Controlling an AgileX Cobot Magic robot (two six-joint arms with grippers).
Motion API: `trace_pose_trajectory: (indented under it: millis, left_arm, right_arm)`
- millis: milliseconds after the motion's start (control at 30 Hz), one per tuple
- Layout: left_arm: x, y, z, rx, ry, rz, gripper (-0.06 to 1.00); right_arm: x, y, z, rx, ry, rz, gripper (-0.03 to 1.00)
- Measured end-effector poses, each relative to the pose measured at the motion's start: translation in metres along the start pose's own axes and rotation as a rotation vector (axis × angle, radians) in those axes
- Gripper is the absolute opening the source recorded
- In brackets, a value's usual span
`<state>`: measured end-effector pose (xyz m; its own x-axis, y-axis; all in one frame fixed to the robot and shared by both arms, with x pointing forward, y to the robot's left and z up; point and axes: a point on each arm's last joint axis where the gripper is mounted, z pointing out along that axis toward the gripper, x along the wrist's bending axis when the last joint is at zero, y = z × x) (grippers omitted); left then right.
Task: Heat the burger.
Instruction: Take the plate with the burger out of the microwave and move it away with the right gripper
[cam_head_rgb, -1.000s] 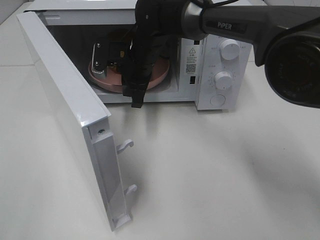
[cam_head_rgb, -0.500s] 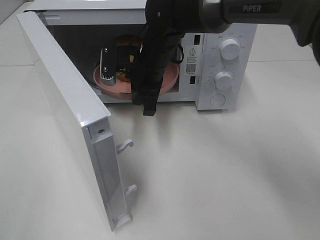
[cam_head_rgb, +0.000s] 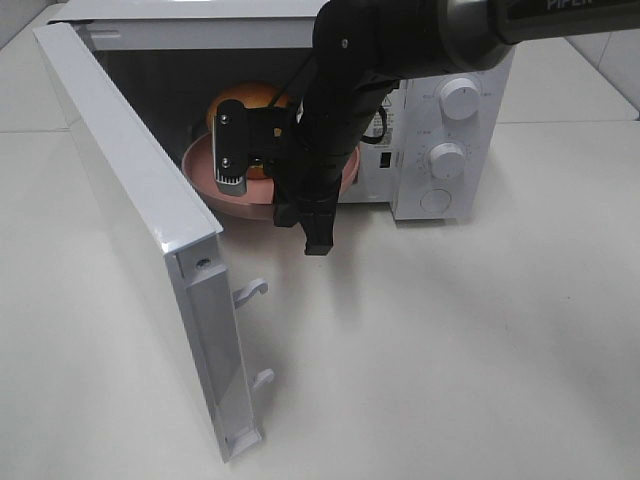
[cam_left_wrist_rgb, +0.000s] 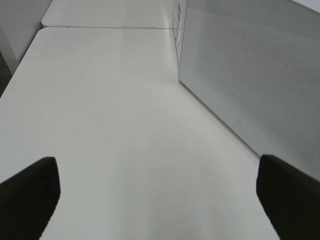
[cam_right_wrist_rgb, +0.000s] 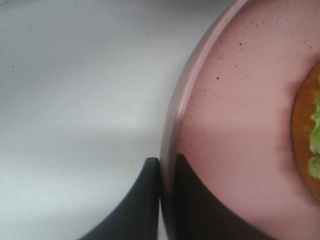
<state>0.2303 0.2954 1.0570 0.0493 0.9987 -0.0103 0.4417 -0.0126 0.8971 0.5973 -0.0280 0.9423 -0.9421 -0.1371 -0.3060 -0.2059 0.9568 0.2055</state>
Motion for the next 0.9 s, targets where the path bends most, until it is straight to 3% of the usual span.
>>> trace_pose_trajectory:
  millis: [233, 900]
  left_arm:
    - [0.0, 0.0, 0.0, 0.0, 0.0, 0.0, 0.99]
    - [0.0, 0.0, 0.0, 0.0, 0.0, 0.0, 0.99]
  right_arm:
    - [0.01, -0.002, -0.007, -0.006, -0.011, -0.011, 0.06]
    - [0.036, -0.014, -0.046, -0.043, -0.183, -0.084, 0.09]
